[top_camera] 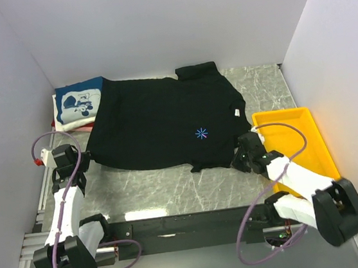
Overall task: Fold and stack the t-shirts
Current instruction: Flatten the tshirt out
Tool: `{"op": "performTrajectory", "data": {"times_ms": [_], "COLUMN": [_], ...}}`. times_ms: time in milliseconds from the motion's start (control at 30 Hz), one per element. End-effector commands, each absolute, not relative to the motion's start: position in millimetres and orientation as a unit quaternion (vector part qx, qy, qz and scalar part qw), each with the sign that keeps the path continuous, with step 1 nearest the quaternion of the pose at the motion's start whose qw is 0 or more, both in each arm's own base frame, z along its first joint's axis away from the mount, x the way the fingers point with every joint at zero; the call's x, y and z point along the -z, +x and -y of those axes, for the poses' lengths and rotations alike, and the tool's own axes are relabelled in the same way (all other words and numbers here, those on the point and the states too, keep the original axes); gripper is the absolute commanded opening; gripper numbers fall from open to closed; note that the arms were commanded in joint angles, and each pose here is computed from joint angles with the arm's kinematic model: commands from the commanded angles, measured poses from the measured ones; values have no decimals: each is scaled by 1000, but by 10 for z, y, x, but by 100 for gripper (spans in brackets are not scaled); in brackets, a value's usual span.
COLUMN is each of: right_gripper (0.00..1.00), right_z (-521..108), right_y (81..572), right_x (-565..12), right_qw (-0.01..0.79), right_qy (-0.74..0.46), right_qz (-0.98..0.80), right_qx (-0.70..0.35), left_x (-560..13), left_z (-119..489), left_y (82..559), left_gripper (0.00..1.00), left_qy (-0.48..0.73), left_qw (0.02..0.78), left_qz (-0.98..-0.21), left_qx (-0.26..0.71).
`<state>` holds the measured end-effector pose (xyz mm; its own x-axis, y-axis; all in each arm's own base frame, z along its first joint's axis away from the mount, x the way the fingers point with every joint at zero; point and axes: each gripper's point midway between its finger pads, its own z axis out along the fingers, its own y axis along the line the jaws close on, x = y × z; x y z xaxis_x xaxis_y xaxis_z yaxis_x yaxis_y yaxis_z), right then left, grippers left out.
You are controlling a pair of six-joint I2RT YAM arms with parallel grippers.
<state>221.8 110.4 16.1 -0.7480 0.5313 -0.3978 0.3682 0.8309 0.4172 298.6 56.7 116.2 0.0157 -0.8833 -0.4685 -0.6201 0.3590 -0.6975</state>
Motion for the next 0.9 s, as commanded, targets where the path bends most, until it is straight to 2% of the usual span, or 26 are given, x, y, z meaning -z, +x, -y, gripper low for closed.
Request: {"op": "performTrajectory", "data": {"times_ms": [0,267,867], "right_gripper": [0,0,0], "right_z": [-1090,-1031,-827], "right_y": [2175,1781,1124], "right_x": [-432,-956,-1596], "right_qw": [279,307,336], "right_qy": [232,224,231], "right_qz": [-917,-899,-876], "right_qx": [-167,-217,-259], "left_x": [-1341,-1284,-1496], "left_z": [-595,-630,-738], "left_y": [3031,2816,2262], "left_gripper": [1,1,1], "left_qy": [-541,-554,-589], "left_qw": [480,476,493], "left_qz": [-674,-672,-636], "left_qx": [150,121,73]}}
